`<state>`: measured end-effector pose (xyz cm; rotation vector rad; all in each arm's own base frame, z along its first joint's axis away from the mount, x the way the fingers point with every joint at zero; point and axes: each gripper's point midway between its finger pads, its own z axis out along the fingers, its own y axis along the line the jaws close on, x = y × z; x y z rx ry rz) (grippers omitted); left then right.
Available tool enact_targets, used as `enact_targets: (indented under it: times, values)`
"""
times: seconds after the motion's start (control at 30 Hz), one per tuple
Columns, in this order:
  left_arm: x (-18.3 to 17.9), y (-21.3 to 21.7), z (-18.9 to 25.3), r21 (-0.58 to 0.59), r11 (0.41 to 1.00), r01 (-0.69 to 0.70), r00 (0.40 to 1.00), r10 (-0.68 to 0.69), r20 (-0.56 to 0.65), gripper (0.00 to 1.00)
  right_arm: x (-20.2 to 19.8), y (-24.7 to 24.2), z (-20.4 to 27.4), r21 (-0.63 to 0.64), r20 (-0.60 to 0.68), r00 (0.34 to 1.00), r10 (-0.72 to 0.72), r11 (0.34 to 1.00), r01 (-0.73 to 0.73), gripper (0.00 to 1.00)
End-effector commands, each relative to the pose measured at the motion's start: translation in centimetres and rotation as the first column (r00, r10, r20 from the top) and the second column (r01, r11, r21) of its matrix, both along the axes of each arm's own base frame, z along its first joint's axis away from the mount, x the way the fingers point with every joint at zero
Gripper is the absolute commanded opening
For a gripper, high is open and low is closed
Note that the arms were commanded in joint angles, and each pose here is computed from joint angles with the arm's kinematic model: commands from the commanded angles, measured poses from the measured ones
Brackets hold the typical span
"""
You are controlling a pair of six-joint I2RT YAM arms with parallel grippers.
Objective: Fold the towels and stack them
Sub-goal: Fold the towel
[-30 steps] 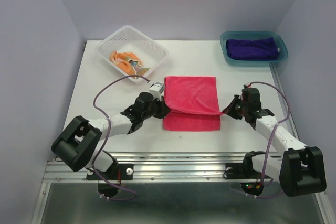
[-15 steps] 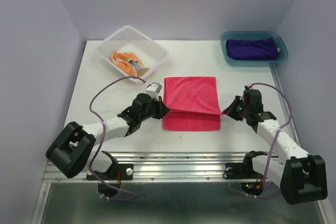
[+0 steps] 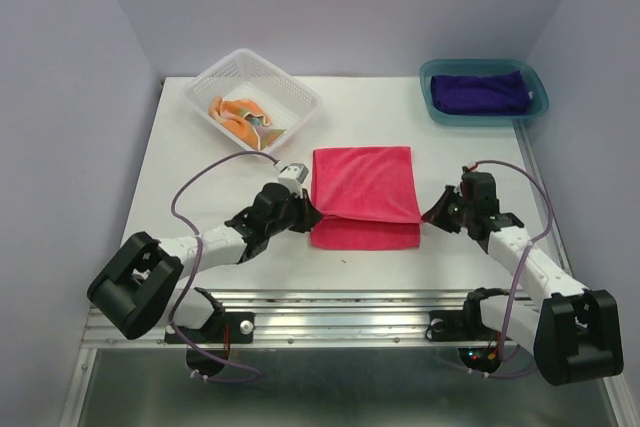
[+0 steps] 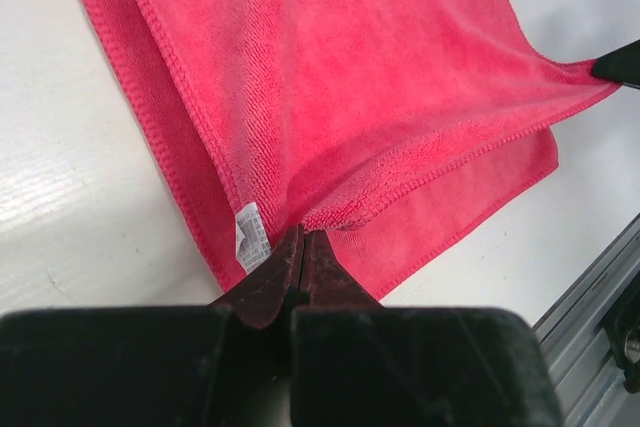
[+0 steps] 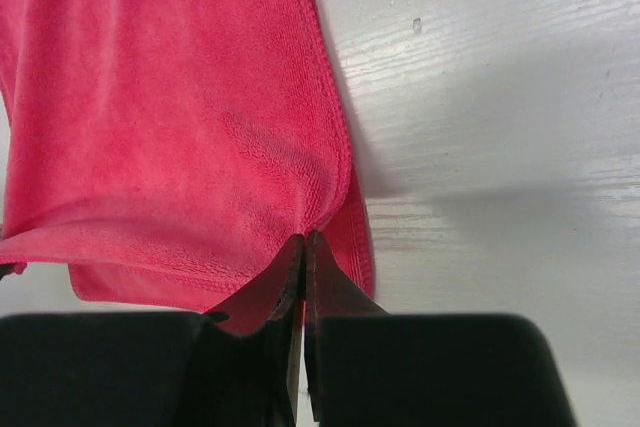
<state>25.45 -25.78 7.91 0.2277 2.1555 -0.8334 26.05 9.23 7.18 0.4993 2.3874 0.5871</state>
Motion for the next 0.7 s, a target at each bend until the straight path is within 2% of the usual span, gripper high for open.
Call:
enact_targets:
  times: [0.0,0.1,0.3,0.37,0.4,0.43,0.47,0.57,0.63,0.67]
  values:
    - [-0.8,-0.2,-1.5,0.015,1.0,0.006,1.0,-0.006,-0.027,0.0,-0.7,0.8,-1.5,0.025,-0.016,0.999,0.048,0.999,-0.047,0.01]
    - [-1.3,-0.3,-2.4,0.031,0.999,0.006,0.999,-0.005,-0.046,0.01,-1.6,1.0,-3.1,0.037,-0.061,0.996,0.058,0.998,-0.056,0.01]
    - [-1.9,-0.2,-3.4,0.04,0.999,0.002,0.997,0.001,-0.081,0.11,-2.6,1.1,-4.7,0.048,-0.112,0.992,0.058,0.997,-0.053,0.01]
    - [-2.1,-0.2,-3.3,0.037,0.999,0.003,0.997,0.0,-0.083,0.21,-2.8,1.2,-4.8,0.056,-0.12,0.991,0.063,0.997,-0.057,0.03]
    - [-2.3,-0.2,-3.2,0.035,0.999,0.003,0.996,0.0,-0.085,0.33,-2.9,1.2,-4.9,0.055,-0.124,0.99,0.064,0.997,-0.058,0.06]
    - [-2.4,-0.2,-2.9,0.028,1.0,0.001,0.997,0.001,-0.083,0.38,-3.1,1.2,-5.0,0.053,-0.131,0.989,0.063,0.997,-0.056,0.09]
    - [-2.4,-0.2,-2.8,0.027,1.0,-0.001,0.997,0.003,-0.082,0.52,-3.1,1.2,-5.0,0.055,-0.13,0.989,0.063,0.997,-0.056,0.12]
    - [-2.4,0.3,-2.3,0.039,0.999,-0.029,0.996,0.032,-0.079,0.64,-3.5,1.5,-4.9,0.074,-0.137,0.987,0.081,0.995,-0.071,0.26]
    - [-2.6,0.5,-1.7,0.032,0.999,-0.037,0.996,0.039,-0.079,0.66,-3.8,1.5,-4.9,0.074,-0.143,0.986,0.087,0.994,-0.077,0.35]
    - [-2.7,0.5,-1.4,0.026,0.999,-0.038,0.996,0.04,-0.078,0.7,-3.9,1.5,-4.8,0.069,-0.143,0.986,0.088,0.994,-0.079,0.39]
